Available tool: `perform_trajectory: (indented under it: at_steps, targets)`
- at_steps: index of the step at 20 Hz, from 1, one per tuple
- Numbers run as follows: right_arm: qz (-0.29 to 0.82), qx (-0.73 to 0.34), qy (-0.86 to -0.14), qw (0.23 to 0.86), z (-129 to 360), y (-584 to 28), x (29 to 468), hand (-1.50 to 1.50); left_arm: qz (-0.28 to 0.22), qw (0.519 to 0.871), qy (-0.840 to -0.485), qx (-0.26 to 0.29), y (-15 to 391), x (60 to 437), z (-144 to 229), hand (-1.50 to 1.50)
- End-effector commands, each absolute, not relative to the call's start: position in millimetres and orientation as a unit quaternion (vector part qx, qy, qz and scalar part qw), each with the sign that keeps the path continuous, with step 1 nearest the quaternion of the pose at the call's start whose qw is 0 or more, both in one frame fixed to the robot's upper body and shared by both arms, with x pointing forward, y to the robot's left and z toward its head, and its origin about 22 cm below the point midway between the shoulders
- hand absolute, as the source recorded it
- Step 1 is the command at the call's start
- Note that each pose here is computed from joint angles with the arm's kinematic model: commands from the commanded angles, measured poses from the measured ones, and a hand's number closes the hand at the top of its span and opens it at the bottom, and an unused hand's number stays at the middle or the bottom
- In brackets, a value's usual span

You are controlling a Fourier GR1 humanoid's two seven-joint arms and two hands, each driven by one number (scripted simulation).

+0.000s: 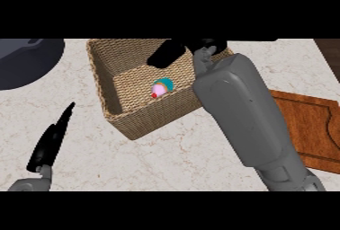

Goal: Pick the cupcake from the cutting board and place it in the basket

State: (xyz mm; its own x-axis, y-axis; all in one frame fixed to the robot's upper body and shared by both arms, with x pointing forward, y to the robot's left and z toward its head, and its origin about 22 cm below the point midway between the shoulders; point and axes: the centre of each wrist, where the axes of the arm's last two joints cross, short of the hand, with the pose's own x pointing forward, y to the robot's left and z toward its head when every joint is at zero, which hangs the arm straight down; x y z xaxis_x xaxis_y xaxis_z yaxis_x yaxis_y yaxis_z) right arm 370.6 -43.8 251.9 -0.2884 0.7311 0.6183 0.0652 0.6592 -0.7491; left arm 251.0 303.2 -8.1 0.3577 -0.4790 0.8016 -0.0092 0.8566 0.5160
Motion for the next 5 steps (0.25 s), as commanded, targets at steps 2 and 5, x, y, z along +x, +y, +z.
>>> perform_trajectory:
  at_steps: [2,5]
  targets:
    - [0.207,-0.272,-0.737,0.583,246.2,-82.2,391.1,-1.50,-0.143,0.797,-0.539,0.232,299.9,243.2,-22.2,0.00]
    - [0.159,-0.274,-0.726,0.611,259.0,-104.1,391.2,-1.50,-0.142,0.803,-0.531,0.230,314.5,230.4,-27.9,0.00]
